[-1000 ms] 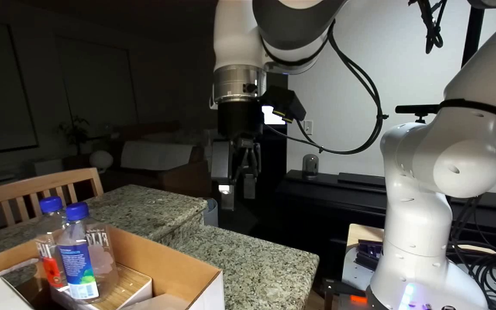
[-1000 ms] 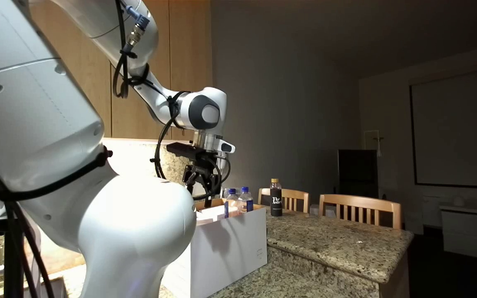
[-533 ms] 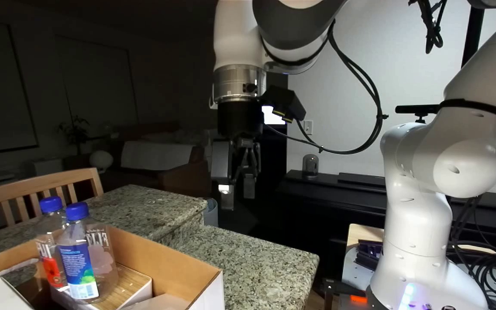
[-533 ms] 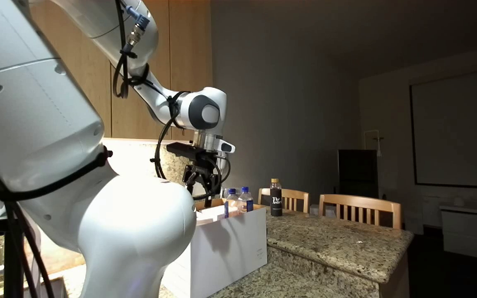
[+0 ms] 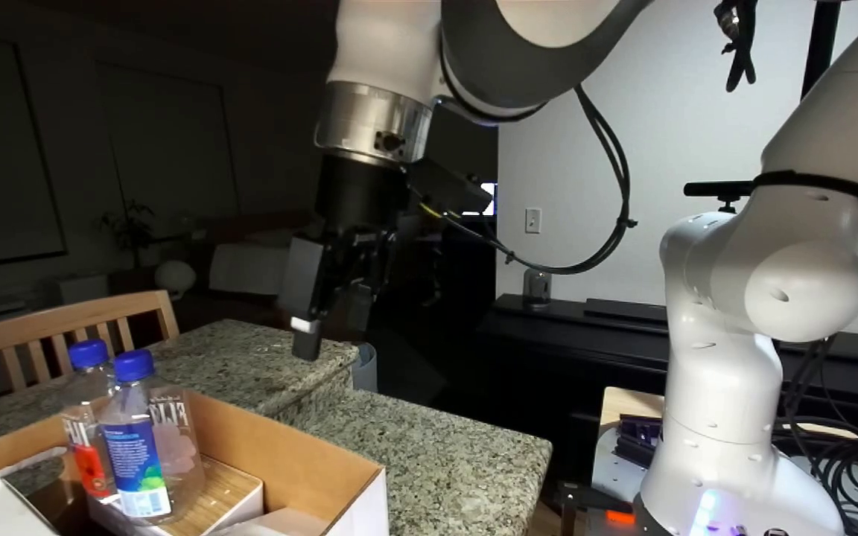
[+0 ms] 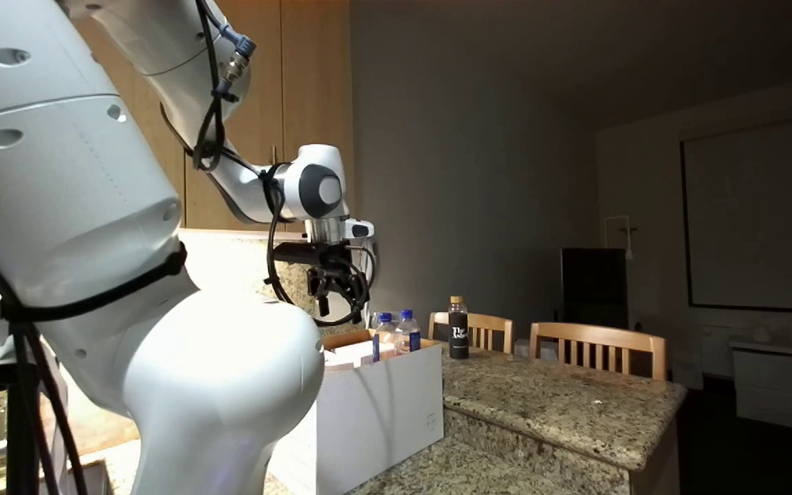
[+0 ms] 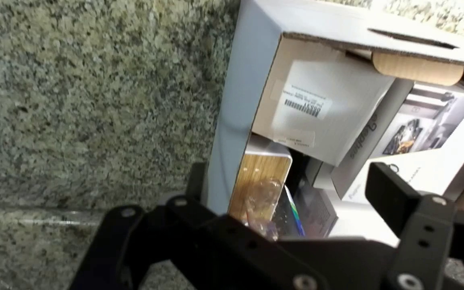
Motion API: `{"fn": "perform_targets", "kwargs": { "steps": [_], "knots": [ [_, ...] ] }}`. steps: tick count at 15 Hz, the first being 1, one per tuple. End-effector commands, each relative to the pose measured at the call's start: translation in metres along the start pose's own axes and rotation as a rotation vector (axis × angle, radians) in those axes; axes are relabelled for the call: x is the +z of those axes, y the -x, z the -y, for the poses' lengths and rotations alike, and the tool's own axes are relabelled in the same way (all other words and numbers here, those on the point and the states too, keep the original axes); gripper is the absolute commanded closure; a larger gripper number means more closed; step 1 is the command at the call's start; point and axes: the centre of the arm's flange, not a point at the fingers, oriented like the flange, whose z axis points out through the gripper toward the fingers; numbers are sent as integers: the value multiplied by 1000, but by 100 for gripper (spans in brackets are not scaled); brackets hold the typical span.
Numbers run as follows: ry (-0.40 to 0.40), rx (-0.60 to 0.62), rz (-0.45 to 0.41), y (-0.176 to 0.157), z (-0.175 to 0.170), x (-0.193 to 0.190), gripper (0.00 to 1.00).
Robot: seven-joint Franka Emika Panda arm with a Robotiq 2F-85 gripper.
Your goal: Remove the water bottles from the white storage box.
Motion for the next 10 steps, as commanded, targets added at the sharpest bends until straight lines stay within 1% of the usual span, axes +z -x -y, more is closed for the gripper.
{"fn": "perform_targets", "kwargs": {
  "steps": [1,3,5,8,10],
  "knots": [
    [114,-27,-118,-40,37,9,0],
    [168,-36,-171,-60,52,9,0],
    [204,-35,-199,-80,61,8,0],
    [201,-24,-201,-113,71,10,0],
    [167,-22,-169,-132,80,14,0]
  ]
}}
